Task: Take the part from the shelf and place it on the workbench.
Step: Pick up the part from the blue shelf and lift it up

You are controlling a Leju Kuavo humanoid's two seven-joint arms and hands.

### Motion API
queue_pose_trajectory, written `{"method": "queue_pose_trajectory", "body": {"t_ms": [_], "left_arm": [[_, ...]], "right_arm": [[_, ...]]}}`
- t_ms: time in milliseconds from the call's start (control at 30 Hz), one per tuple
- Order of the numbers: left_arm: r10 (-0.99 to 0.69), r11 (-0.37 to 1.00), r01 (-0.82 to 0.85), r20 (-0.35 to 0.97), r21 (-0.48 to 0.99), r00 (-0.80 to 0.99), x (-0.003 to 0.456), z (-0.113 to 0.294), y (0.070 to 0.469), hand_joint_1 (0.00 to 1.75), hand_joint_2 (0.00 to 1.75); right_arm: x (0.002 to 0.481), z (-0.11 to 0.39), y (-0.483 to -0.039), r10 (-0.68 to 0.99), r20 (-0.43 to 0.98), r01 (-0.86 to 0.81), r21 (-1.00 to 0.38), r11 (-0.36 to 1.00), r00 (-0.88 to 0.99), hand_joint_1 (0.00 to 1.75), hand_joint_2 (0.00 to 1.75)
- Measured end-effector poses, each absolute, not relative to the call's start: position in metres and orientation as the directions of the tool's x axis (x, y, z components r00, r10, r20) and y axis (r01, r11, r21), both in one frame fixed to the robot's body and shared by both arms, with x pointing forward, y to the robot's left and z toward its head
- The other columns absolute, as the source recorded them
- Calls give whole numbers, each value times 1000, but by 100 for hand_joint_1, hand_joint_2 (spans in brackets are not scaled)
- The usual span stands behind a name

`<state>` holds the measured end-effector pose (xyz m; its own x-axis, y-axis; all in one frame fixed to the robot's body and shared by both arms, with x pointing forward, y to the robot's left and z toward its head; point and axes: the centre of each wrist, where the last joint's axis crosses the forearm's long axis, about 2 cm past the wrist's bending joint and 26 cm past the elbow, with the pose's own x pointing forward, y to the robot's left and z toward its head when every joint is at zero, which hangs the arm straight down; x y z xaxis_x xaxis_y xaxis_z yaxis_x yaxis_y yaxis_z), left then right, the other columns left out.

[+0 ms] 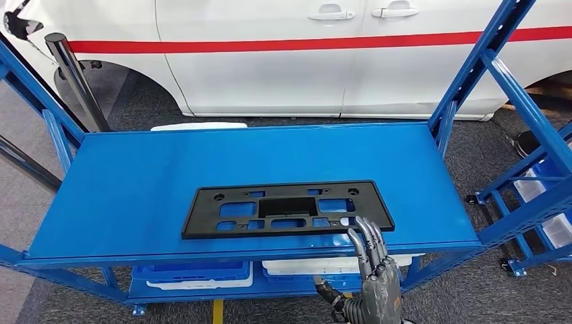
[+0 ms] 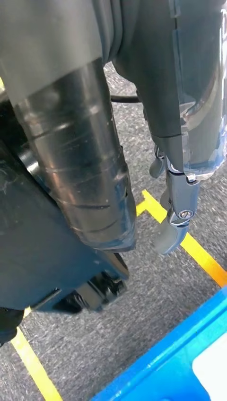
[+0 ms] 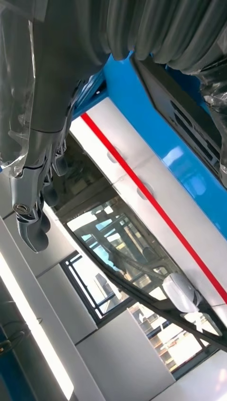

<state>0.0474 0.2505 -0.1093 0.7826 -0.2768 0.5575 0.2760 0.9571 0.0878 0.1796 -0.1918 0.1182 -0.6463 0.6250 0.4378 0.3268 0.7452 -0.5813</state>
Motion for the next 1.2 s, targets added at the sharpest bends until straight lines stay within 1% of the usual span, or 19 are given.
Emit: {"method": "queue_pose_trajectory", "body": {"t_ms": [367, 633, 933, 1200], "left_arm": [[-278, 957, 275, 559, 93, 781, 48, -109, 252, 0, 0], [-306, 951, 275, 541, 141, 784, 48, -109, 251, 0, 0], [-326, 945, 263, 527, 194, 785, 50, -109, 251, 0, 0], [-304, 952, 236, 531, 193, 791, 50, -109, 251, 0, 0]], "right_arm": [[185, 125, -210, 667, 426, 395, -567, 723, -611, 0, 175], [185, 127, -222, 687, 423, 429, -557, 711, -590, 0, 175], [183, 127, -224, 686, 447, 428, -550, 717, -575, 0, 175], [181, 126, -227, 672, 488, 417, -535, 735, -558, 0, 175]]}}
